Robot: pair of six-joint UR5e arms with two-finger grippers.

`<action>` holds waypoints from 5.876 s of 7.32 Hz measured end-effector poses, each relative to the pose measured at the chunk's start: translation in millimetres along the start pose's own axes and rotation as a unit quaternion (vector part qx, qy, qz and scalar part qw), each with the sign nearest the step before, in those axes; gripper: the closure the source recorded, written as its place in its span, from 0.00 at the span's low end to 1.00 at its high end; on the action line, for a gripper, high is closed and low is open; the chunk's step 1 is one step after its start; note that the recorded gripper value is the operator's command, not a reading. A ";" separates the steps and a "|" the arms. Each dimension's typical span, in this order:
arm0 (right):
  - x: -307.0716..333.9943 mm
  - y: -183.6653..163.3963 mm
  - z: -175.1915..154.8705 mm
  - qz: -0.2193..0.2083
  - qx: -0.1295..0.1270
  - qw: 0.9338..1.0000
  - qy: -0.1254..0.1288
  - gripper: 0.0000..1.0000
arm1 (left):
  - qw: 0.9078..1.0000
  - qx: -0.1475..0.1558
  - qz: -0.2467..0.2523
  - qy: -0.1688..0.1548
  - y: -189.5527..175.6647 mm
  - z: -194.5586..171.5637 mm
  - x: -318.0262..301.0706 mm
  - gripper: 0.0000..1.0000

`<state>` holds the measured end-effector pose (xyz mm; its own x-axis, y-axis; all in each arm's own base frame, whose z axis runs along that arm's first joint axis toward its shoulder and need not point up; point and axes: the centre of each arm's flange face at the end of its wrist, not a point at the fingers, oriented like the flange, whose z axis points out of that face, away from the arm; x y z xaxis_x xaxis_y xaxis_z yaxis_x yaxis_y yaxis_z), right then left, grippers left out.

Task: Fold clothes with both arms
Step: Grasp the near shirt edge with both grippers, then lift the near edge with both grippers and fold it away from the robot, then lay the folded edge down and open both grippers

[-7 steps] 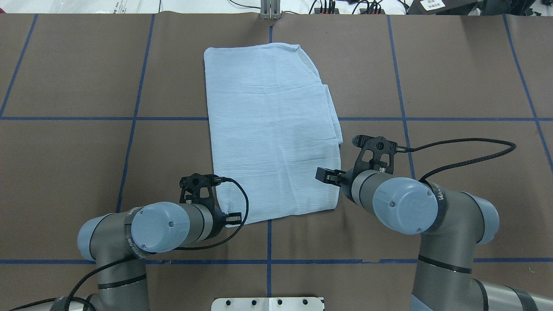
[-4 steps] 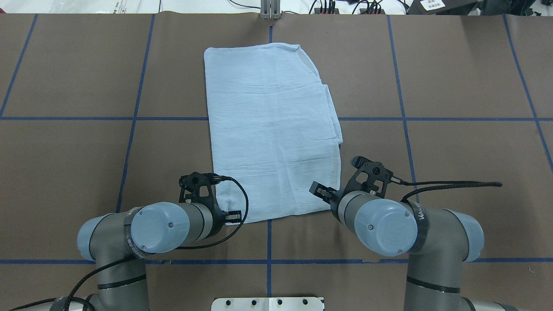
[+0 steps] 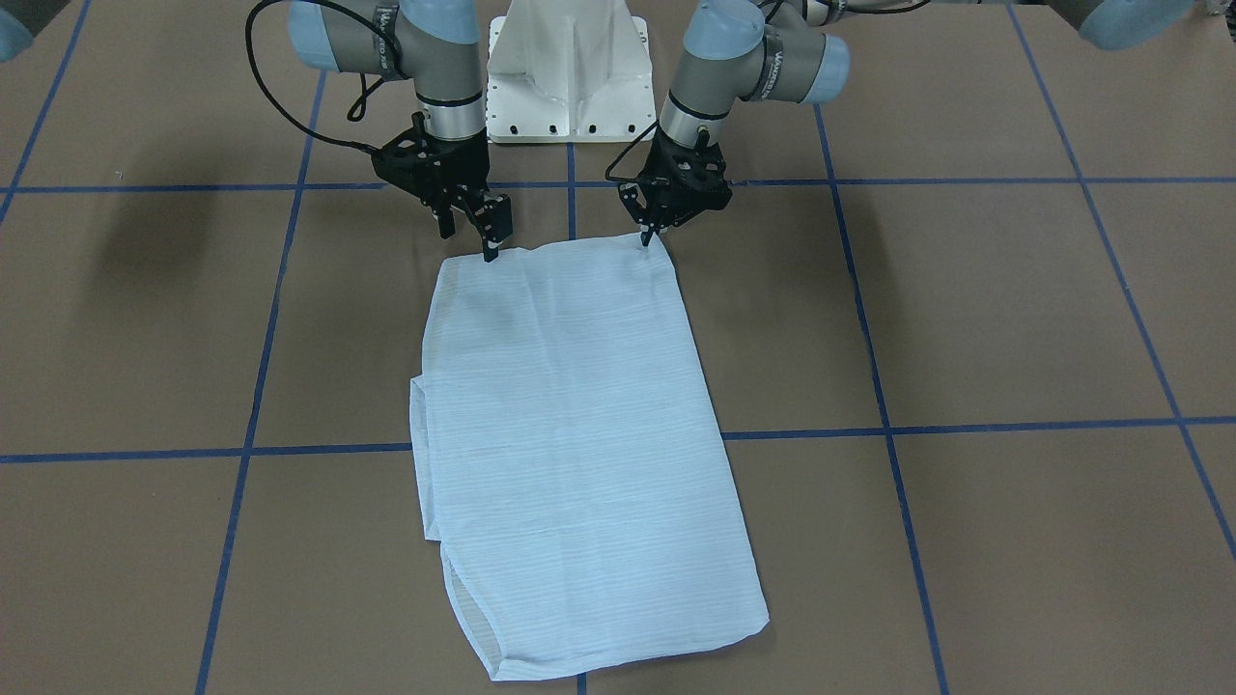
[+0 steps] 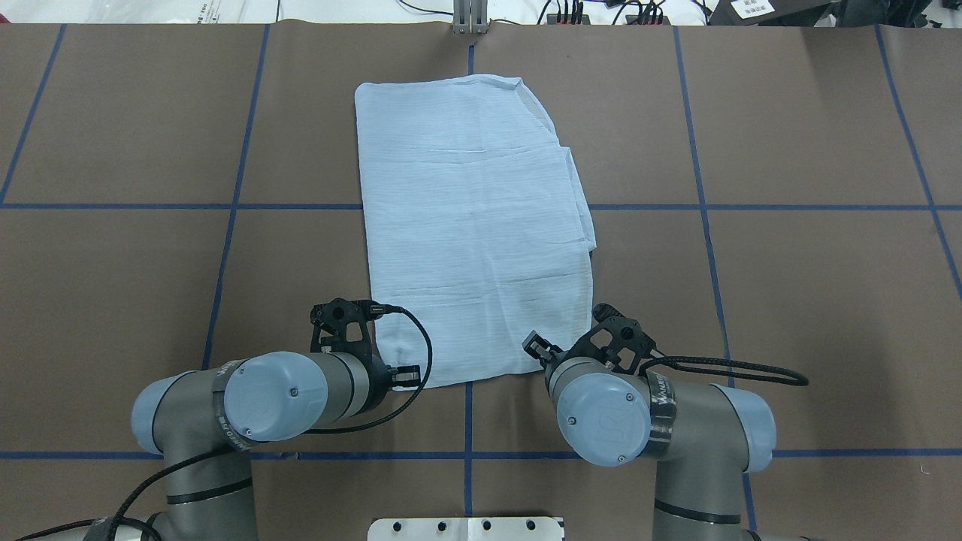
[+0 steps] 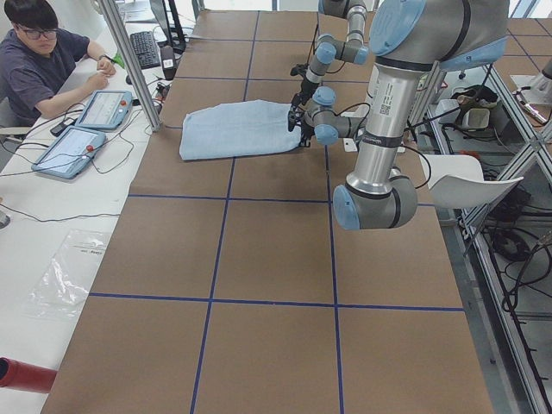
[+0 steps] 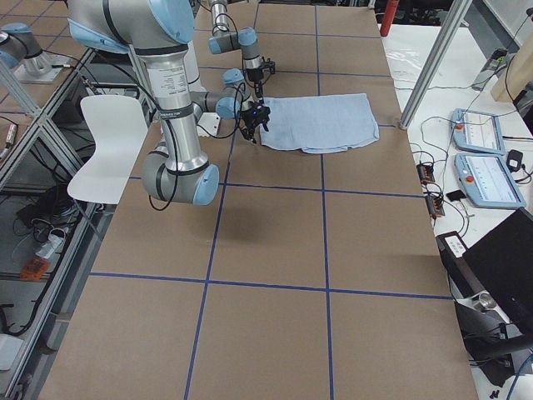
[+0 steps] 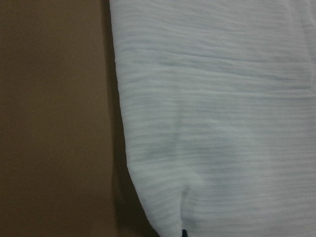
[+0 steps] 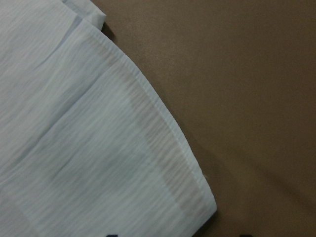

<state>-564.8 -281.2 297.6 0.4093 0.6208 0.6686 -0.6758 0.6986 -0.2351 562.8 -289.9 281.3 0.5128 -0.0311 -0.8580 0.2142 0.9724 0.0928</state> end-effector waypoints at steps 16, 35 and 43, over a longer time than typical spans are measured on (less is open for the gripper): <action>-48.0 -3.7 10.2 0.063 0.022 0.998 -0.020 1.00 | 1.000 0.002 0.002 0.015 -2.0 -17.8 3.6 1.00; -189.9 -71.9 -16.6 0.017 0.091 0.992 -0.081 1.00 | 0.992 0.081 0.087 -0.040 -225.8 -40.8 17.6 1.00; -215.9 -109.4 33.8 0.016 0.116 0.990 -0.077 1.00 | 0.990 0.092 0.082 -0.062 -261.0 -1.5 -15.0 1.00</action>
<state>-599.9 -503.7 202.9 0.2988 0.5668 0.7678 -0.8166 0.5682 -0.1017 497.9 -542.9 269.3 0.6487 0.0846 -0.7563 0.2621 0.9081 0.3264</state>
